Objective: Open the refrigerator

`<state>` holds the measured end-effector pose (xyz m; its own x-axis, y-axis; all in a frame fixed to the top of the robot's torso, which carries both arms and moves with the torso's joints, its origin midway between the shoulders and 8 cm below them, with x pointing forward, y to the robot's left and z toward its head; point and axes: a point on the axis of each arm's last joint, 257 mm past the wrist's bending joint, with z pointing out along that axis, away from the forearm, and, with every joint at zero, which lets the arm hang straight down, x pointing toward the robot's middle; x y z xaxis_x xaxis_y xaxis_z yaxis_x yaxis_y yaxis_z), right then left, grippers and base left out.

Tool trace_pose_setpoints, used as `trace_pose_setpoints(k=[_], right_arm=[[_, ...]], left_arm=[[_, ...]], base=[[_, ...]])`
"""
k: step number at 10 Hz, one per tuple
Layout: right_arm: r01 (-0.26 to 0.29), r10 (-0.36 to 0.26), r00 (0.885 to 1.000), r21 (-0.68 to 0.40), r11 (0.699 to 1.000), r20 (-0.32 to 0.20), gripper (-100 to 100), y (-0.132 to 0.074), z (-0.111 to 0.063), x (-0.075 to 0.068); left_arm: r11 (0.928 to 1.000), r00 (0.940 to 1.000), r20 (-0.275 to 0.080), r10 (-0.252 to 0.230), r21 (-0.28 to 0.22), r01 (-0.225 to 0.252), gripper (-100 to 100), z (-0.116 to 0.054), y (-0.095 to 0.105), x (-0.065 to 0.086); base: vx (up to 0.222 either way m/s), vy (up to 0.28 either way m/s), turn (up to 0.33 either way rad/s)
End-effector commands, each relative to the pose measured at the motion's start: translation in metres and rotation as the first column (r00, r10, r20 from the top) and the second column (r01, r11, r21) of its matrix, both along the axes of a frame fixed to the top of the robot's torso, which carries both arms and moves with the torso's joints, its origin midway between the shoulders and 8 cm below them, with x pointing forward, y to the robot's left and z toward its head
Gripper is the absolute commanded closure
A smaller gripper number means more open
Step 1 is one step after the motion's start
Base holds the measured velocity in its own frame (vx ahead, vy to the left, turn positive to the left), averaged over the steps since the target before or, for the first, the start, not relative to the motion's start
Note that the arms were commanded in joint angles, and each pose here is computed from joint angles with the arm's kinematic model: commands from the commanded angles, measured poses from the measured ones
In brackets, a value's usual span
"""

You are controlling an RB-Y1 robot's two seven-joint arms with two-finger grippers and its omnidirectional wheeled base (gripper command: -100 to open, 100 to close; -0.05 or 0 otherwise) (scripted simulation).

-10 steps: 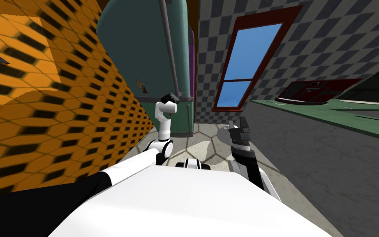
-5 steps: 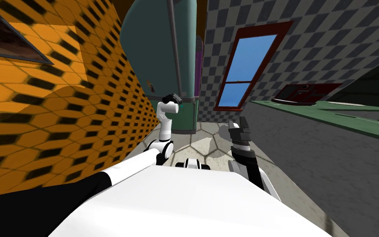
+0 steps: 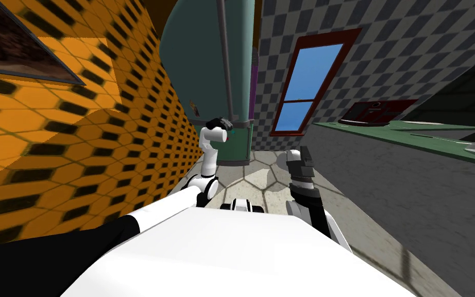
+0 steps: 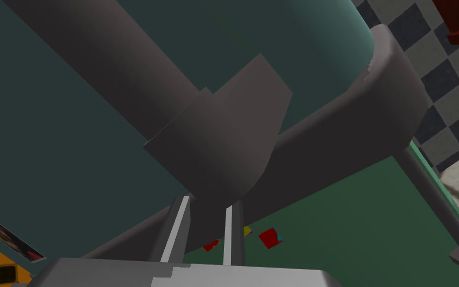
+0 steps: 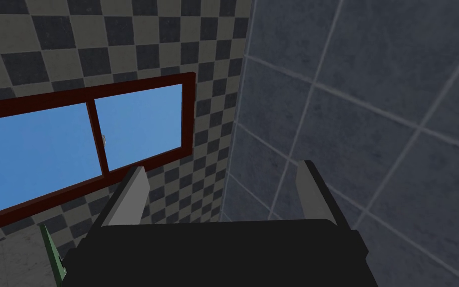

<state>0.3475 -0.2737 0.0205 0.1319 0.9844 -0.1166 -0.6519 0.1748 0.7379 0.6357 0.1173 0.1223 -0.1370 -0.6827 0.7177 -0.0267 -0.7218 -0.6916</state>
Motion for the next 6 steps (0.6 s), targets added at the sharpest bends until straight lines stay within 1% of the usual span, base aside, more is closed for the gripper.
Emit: trace_pose_setpoints(k=[1,2,3,4,5,6], right_arm=[[0.000,0.000,1.000,0.000,1.000,0.000,0,0.000,0.000,0.000],[0.000,0.000,1.000,0.000,1.000,0.000,0,0.000,0.000,0.000],[0.000,0.000,1.000,0.000,1.000,0.000,0,0.000,0.000,0.000],[0.000,0.000,1.000,0.000,1.000,0.000,0,0.000,0.000,0.000],[0.000,0.000,1.000,0.000,1.000,0.000,0,0.000,0.000,0.000],[0.000,0.000,1.000,0.000,1.000,0.000,0,0.000,0.000,0.000]], left_arm=[[0.9993,0.9991,0.019,-0.037,-0.002,0.037,100,0.007,-0.014,-0.006],[0.9974,0.9972,0.023,-0.072,-0.002,0.072,100,0.009,-0.028,-0.009],[0.9974,0.9972,0.023,-0.072,-0.002,0.072,100,0.009,-0.028,-0.009],[0.9943,0.9940,0.027,-0.106,-0.002,0.106,100,0.011,-0.042,-0.013],[0.9943,0.9940,0.027,-0.106,-0.002,0.106,100,0.011,-0.042,-0.013],[0.9901,0.9896,0.030,-0.141,-0.001,0.141,100,0.013,-0.056,-0.017]], base=[[-0.175,0.240,-0.023],[-0.159,0.231,-0.015],[-0.121,0.241,-0.035],[-0.140,0.270,-0.045],[-0.109,0.231,-0.047],[-0.164,0.267,-0.023]])
